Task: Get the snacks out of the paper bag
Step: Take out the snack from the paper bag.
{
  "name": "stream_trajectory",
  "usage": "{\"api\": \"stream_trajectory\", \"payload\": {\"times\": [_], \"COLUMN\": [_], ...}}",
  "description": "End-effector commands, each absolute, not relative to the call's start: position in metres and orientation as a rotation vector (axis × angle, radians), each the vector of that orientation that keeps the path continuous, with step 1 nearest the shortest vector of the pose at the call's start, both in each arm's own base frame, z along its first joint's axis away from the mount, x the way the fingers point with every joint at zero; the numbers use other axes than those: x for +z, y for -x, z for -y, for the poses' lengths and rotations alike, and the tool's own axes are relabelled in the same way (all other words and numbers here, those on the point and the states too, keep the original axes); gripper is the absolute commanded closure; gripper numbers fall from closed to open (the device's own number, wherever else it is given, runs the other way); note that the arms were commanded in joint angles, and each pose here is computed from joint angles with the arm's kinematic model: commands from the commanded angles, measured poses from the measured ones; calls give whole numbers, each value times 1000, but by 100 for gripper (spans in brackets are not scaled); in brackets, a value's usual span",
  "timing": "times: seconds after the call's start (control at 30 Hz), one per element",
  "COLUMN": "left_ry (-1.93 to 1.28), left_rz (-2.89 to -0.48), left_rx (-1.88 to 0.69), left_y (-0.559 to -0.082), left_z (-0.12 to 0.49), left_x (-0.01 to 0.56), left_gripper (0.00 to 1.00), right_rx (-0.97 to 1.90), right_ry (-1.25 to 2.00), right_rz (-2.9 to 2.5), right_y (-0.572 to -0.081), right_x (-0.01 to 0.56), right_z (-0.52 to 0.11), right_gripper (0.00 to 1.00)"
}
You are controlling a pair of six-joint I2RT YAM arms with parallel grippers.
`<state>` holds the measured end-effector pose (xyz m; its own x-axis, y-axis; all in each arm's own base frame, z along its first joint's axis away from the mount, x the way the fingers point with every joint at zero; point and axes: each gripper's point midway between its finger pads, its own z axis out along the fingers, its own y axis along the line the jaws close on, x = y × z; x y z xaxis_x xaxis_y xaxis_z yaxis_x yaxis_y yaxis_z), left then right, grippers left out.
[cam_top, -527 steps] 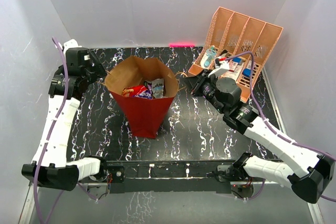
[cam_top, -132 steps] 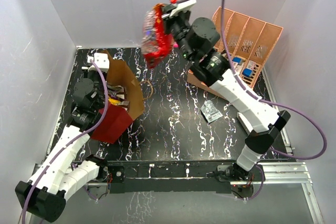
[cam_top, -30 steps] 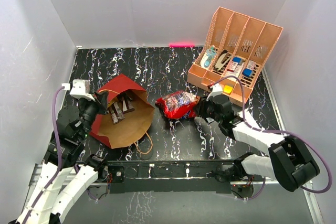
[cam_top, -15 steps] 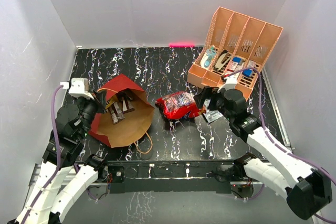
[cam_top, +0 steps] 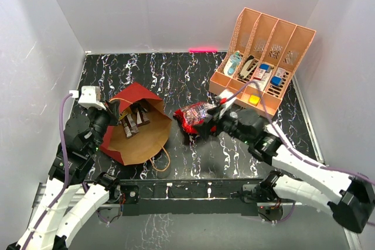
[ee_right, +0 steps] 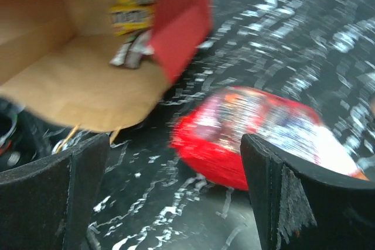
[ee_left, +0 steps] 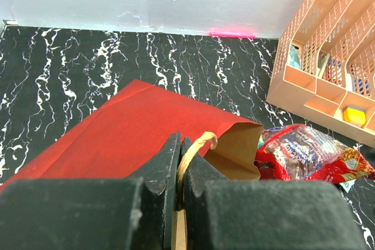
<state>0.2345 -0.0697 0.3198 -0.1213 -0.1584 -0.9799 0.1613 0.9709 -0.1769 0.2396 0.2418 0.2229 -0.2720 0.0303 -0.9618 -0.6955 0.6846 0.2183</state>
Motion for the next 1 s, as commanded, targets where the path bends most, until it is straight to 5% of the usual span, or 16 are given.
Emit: {"api": "stream_trajectory", "payload": {"times": [0.0, 0.23, 0.47, 0.97], "left_ry": [24, 28, 20, -15], "left_rz": [-1628, -1633, -1612, -1570], "left_rx": [-282, -281, -275, -315], "left_y": [-235, -234, -228, -222], "left_z": [68, 67, 64, 69], "left_x": [339, 336, 342, 349], "left_gripper": [100, 100, 100, 100], "right_rx": [698, 370, 111, 96], "right_ry": [857, 1366, 1460, 1631], "right_rz": [-1384, -1155, -918, -865], "right_y": [-211, -177, -198, -264], "right_x": [267, 215, 213, 162], "right_z": [-308, -400, -441, -503], "right_gripper": [2, 2, 1, 12]}}
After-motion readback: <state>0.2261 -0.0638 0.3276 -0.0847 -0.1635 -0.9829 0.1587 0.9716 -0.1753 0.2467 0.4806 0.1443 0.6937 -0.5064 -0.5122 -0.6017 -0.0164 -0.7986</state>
